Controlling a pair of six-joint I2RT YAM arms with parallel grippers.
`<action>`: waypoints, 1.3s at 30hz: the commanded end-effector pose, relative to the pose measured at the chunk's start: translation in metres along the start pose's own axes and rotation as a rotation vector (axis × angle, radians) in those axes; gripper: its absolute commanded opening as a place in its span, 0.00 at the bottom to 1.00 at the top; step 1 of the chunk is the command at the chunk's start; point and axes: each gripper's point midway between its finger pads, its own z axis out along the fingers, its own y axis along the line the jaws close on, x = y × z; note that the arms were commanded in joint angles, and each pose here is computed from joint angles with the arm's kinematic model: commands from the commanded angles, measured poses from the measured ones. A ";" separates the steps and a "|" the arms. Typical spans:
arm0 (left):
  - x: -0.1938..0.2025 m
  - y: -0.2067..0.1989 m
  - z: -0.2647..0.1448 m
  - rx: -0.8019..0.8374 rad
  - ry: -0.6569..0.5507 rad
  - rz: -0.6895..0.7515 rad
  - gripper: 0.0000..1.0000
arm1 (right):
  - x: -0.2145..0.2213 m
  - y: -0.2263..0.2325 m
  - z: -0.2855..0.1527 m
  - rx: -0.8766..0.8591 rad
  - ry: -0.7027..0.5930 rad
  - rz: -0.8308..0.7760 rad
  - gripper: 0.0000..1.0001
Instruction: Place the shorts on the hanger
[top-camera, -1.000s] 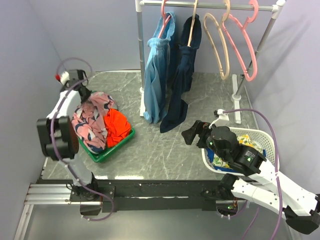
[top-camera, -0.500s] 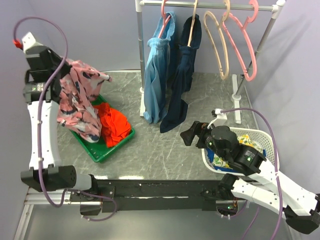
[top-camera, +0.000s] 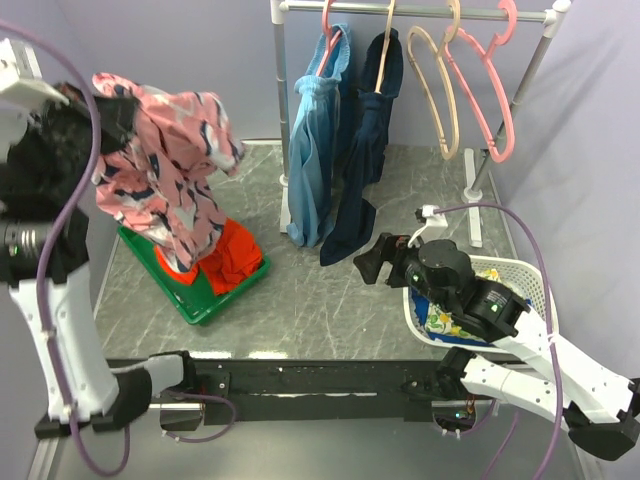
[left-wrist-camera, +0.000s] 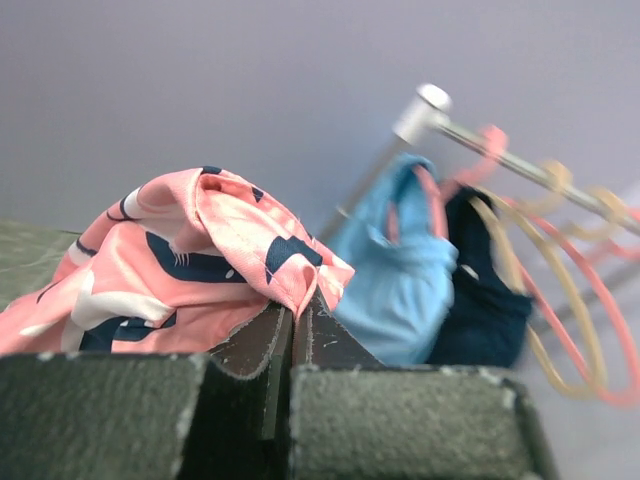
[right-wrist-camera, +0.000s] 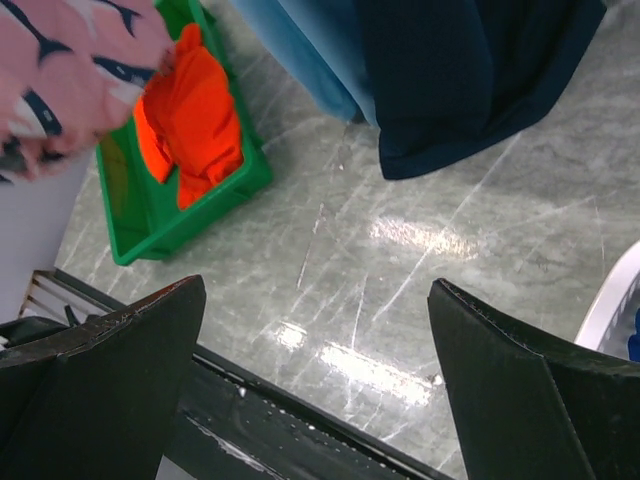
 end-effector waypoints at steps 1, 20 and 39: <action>0.027 -0.042 -0.038 0.225 0.096 -0.015 0.01 | -0.035 0.016 -0.015 -0.050 -0.086 -0.015 1.00; 0.371 -0.192 -0.063 0.660 0.854 -0.119 0.08 | -0.021 -0.013 -0.025 0.028 -0.089 -0.013 1.00; 0.441 -0.015 -0.147 0.119 1.028 -0.013 0.36 | 0.113 0.005 0.050 0.134 0.167 -0.235 0.75</action>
